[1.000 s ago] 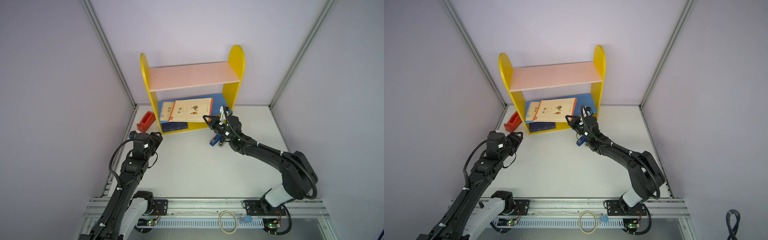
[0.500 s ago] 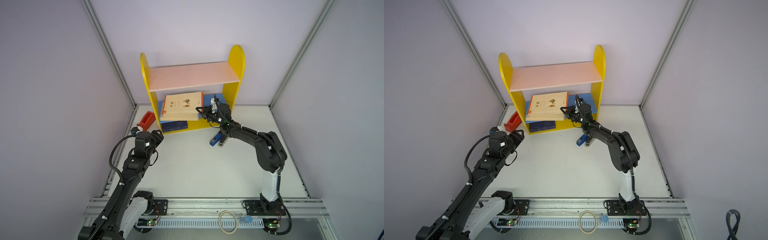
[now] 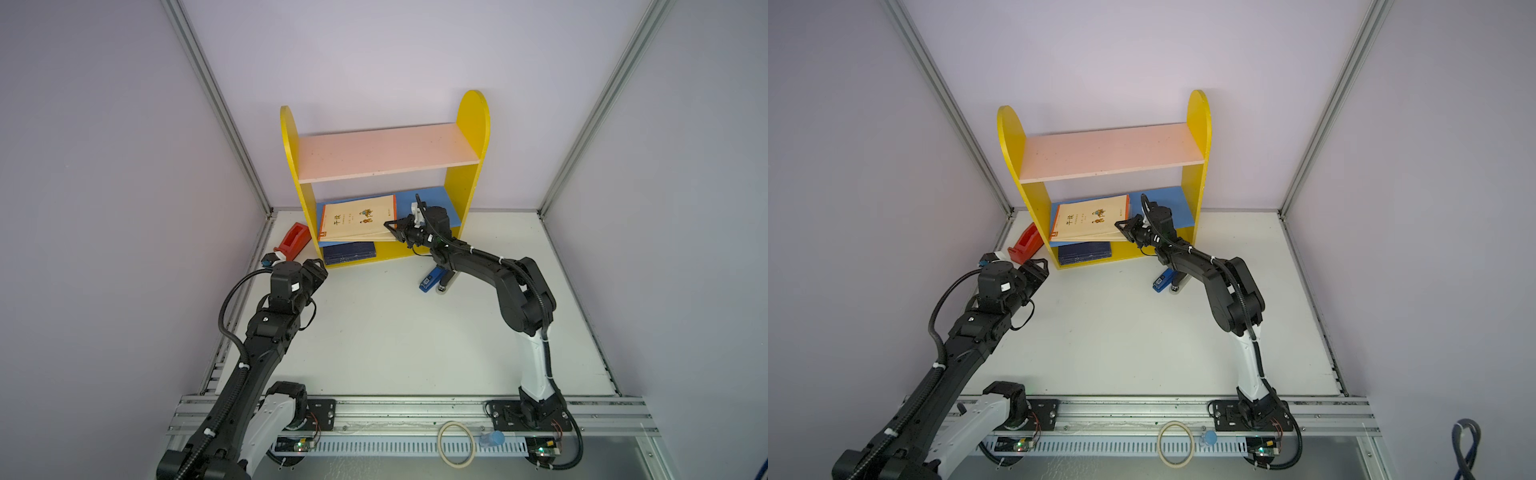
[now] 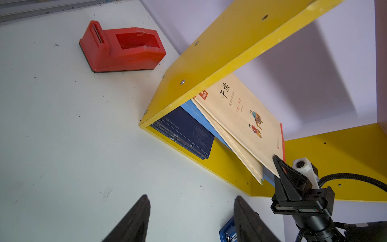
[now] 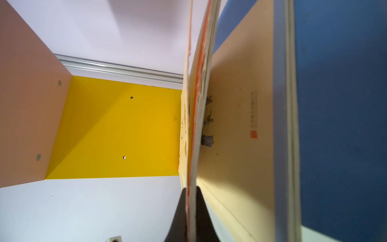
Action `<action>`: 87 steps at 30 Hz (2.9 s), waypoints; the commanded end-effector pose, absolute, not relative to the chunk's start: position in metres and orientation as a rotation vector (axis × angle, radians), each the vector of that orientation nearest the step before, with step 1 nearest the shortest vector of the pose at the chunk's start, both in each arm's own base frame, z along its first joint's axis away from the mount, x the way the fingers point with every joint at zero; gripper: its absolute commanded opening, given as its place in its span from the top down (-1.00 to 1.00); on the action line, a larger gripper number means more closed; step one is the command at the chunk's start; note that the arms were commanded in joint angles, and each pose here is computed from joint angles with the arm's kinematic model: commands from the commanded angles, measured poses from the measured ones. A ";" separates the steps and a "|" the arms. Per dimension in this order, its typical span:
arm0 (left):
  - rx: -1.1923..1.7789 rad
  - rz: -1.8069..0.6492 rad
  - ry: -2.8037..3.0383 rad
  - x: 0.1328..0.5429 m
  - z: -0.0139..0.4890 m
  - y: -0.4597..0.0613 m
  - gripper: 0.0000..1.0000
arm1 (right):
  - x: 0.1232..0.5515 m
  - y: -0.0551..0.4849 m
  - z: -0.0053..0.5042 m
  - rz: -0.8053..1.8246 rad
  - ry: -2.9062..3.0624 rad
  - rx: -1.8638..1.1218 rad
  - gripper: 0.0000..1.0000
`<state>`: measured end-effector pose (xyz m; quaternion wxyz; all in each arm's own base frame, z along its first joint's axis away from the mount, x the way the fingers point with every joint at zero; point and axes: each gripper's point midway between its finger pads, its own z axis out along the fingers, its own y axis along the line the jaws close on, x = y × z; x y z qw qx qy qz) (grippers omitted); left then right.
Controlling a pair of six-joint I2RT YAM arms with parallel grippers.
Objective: Stacking books/files
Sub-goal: Place the book on the bookshelf.
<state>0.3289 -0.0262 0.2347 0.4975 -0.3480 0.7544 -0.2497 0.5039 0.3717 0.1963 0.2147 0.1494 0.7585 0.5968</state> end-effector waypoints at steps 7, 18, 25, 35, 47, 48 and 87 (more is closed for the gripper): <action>-0.829 -0.604 1.812 0.327 0.242 -0.025 -0.34 | 0.511 0.375 0.197 1.582 2.165 0.395 0.70; -0.830 -0.606 1.812 0.326 0.243 -0.025 -0.36 | 0.502 0.317 0.185 1.029 2.300 0.376 0.10; -0.830 -0.610 1.812 0.325 0.244 -0.025 -0.36 | 0.488 0.305 0.180 0.976 2.289 0.379 0.10; -0.829 -0.613 1.814 0.325 0.244 -0.025 -0.36 | 0.498 0.321 0.176 1.009 2.290 0.346 0.45; -0.831 -0.616 1.817 0.326 0.243 -0.025 -0.37 | 0.501 0.344 0.179 1.036 2.302 0.276 0.69; -0.831 -0.614 1.818 0.326 0.243 -0.025 -0.37 | 0.501 0.344 0.178 1.036 2.305 0.276 0.69; -0.846 -0.615 1.819 0.326 0.242 -0.023 -0.37 | 0.467 0.365 0.145 0.959 2.419 0.185 0.67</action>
